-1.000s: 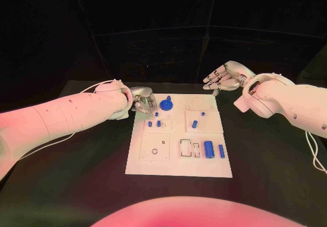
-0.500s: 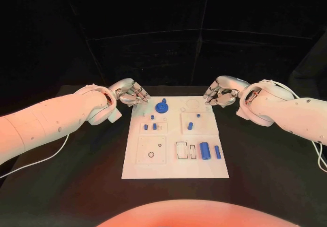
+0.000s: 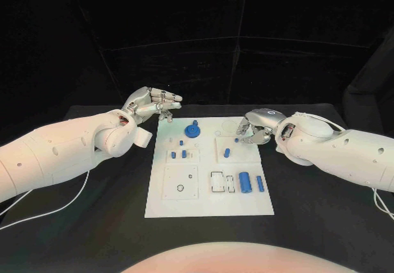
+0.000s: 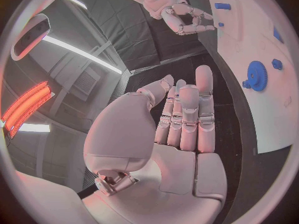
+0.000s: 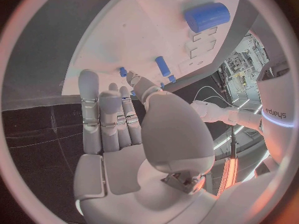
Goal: Assemble the parts on the task board
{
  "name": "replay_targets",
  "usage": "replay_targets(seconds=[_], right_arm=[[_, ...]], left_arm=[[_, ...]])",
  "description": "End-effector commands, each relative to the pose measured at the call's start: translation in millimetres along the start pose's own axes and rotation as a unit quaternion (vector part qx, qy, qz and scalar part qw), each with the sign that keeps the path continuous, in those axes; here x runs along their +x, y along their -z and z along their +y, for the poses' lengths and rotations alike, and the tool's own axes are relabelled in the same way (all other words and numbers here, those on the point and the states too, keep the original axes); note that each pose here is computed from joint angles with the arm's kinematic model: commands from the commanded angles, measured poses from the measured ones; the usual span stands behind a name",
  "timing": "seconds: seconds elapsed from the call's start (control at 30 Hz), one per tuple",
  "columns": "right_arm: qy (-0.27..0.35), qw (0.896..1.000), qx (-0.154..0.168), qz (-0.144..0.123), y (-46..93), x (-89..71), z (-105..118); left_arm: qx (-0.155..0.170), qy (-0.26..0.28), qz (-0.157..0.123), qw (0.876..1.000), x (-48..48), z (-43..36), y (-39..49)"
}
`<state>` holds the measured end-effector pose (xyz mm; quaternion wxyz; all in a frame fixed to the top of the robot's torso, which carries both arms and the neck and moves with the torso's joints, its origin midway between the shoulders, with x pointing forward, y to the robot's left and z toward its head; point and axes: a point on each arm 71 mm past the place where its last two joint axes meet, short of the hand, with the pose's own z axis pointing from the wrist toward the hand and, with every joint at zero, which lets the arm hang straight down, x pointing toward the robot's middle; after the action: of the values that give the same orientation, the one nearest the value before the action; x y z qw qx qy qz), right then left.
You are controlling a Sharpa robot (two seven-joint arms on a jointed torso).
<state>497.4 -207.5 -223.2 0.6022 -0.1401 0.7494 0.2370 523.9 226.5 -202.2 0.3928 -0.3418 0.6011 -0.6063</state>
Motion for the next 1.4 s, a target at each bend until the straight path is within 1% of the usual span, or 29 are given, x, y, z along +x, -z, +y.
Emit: replay_targets(seconds=[0.03,0.3,0.67,1.07,1.27,1.4], right_arm=[[0.024,1.000,0.001,0.004,-2.7,2.0,1.1],[0.025,1.000,0.005,0.010,-6.6,6.1,1.0],[0.024,0.999,0.001,0.028,-11.9,12.1,5.0],[0.024,0.999,-0.001,0.049,-15.9,17.0,9.4],[0.024,0.998,0.003,0.058,-16.6,19.3,9.9],[0.029,0.998,0.011,0.056,-16.9,19.2,9.2]], left_arm=[[0.023,0.048,-0.010,0.999,-1.0,-3.7,1.0],[0.023,0.051,-0.011,0.998,-0.6,-3.3,2.5],[0.020,0.053,-0.008,0.998,0.8,-2.0,2.8],[0.015,0.052,-0.011,0.999,-1.3,-0.7,2.8],[0.013,0.052,-0.010,0.999,-1.3,-0.5,3.1],[0.012,0.052,-0.009,0.999,-1.3,-0.6,3.5]])
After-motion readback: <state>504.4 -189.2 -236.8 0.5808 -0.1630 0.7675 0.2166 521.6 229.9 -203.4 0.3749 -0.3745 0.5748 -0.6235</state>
